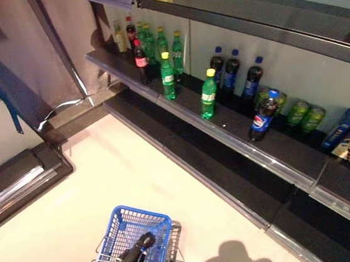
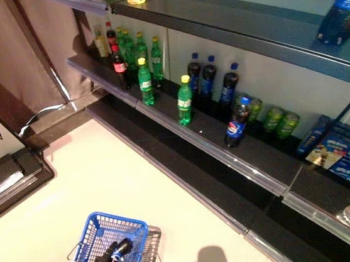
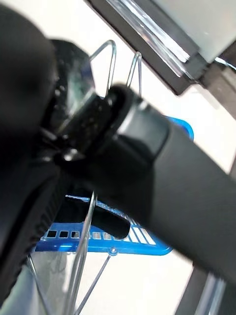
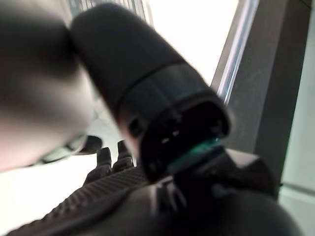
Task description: Pick up the drink and place into the basket.
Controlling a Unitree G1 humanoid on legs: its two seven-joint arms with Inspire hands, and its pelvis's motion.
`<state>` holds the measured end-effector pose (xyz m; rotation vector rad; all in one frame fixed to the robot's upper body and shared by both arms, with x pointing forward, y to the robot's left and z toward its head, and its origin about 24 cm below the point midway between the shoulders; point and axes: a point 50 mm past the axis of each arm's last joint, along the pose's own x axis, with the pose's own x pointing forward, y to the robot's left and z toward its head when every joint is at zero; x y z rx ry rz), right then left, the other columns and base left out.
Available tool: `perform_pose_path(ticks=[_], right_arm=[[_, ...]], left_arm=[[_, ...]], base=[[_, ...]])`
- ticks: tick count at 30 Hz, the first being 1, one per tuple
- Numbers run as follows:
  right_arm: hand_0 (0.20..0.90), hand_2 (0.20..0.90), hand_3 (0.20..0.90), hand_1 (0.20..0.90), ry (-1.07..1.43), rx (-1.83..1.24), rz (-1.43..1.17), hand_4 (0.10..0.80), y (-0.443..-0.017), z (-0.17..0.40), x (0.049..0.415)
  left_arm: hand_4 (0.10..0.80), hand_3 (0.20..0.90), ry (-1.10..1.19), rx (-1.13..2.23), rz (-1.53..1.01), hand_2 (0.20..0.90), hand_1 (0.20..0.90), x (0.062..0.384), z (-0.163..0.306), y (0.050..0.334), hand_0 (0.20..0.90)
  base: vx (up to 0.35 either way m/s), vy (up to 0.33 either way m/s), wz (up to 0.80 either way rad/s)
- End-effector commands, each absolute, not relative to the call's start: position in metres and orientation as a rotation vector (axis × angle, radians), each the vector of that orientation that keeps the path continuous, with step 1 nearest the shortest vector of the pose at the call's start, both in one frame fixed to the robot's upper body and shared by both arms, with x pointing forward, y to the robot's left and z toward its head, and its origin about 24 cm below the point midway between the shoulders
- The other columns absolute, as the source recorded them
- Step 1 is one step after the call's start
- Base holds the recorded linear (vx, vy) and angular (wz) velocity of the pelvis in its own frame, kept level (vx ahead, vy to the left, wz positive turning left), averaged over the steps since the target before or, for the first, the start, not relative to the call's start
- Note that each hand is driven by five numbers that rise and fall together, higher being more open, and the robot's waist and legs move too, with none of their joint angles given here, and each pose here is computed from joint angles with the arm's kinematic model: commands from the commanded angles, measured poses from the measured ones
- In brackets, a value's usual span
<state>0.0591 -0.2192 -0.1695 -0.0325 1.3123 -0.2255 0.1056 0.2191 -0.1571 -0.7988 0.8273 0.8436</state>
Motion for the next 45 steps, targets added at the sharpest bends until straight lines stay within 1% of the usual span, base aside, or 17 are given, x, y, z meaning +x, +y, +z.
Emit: perform_pose_path(ticks=[1,5,9,13,16,22,25,27,28,30,31,32,33,36,40,42,45], right_arm=[[0.9,0.9,0.9,0.9,1.345,-0.108,-0.314,0.8,-0.234,-0.168,0.046],[0.9,0.9,0.9,0.9,1.296,-0.038,-0.416,0.8,-0.23,-0.169,0.05],[0.9,0.9,0.9,0.9,1.276,-0.013,-0.419,0.8,-0.229,-0.169,0.052],[0.9,0.9,0.9,0.9,1.3,0.097,-0.509,0.8,-0.233,-0.17,0.038],[0.9,0.9,0.9,0.9,1.322,0.101,-0.521,0.8,-0.235,-0.17,0.033],[0.9,0.9,0.9,0.9,1.362,0.109,-0.543,0.8,-0.238,-0.171,0.022],[0.9,0.9,0.9,0.9,1.38,0.134,-0.602,0.8,-0.239,-0.171,0.013],[0.9,0.9,0.9,0.9,1.373,0.104,-0.575,0.8,-0.241,-0.17,0.014],[0.9,0.9,0.9,0.9,1.341,0.024,-0.512,0.8,-0.245,-0.168,0.02],[0.9,0.9,0.9,0.9,1.288,-0.017,-0.488,0.8,-0.248,-0.166,0.034],[0.9,0.9,0.9,0.9,1.279,-0.011,-0.489,0.8,-0.248,-0.166,0.036],[0.9,0.9,0.9,0.9,1.209,0.015,-0.464,0.8,-0.247,-0.163,0.055],[0.9,0.9,0.9,0.9,1.195,0.012,-0.452,0.8,-0.246,-0.163,0.059],[0.9,0.9,0.9,0.9,1.132,-0.016,-0.408,0.8,-0.241,-0.159,0.083],[0.9,0.9,0.9,0.9,1.156,-0.029,-0.395,0.8,-0.24,-0.16,0.084],[0.9,0.9,0.9,0.9,1.166,-0.022,-0.386,0.8,-0.238,-0.161,0.083],[0.9,0.9,0.9,0.9,1.188,0.027,-0.446,0.8,-0.236,-0.163,0.073]], left_arm=[[0.1,0.2,0.715,-0.589,0.744,0.3,0.3,0.113,-0.141,0.248,0.3],[0.1,0.2,0.743,-0.505,0.636,0.3,0.3,0.119,-0.141,0.249,0.3],[0.1,0.2,0.74,-0.512,0.634,0.3,0.3,0.125,-0.141,0.246,0.3],[0.1,0.2,0.776,-0.494,0.577,0.3,0.3,0.131,-0.143,0.235,0.3],[0.1,0.2,0.804,-0.503,0.587,0.3,0.3,0.124,-0.147,0.232,0.3],[0.1,0.2,0.878,-0.491,0.665,0.3,0.3,0.099,-0.156,0.231,0.3],[0.1,0.2,0.909,-0.449,0.65,0.3,0.3,0.099,-0.157,0.23,0.3],[0.1,0.2,0.897,-0.447,0.64,0.3,0.3,0.102,-0.157,0.227,0.3],[0.1,0.2,0.876,-0.472,0.65,0.3,0.3,0.104,-0.156,0.225,0.3],[0.1,0.2,0.856,-0.469,0.659,0.3,0.3,0.108,-0.154,0.225,0.3],[0.1,0.2,0.855,-0.467,0.659,0.3,0.3,0.108,-0.154,0.226,0.3],[0.1,0.2,0.85,-0.457,0.672,0.3,0.3,0.11,-0.151,0.23,0.3],[0.1,0.2,0.85,-0.453,0.672,0.3,0.3,0.11,-0.151,0.231,0.3],[0.1,0.2,0.856,-0.451,0.699,0.3,0.3,0.098,-0.153,0.237,0.3],[0.1,0.2,0.869,-0.481,0.733,0.3,0.3,0.086,-0.156,0.234,0.3],[0.1,0.2,0.867,-0.498,0.745,0.3,0.3,0.089,-0.156,0.232,0.3],[0.1,0.2,0.899,-0.426,0.658,0.3,0.3,0.1,-0.155,0.232,0.3]], base=[[0.145,0.432,0.28],[0.171,0.308,0.73],[0.249,0.166,1.34],[0.339,0.065,0.86],[0.416,0.024,0.99],[0.494,0.038,0.12],[0.468,-0.001,0.36],[0.394,-0.046,0.76],[0.485,-0.052,0.41],[0.413,-0.031,0.21],[0.393,0.004,-0.27],[0.294,0.03,-0.56],[0.413,0.117,-0.7],[0.432,0.287,-1.01],[0.444,0.371,-1.46],[0.369,0.487,-1.21],[0.256,0.402,-1.49]])
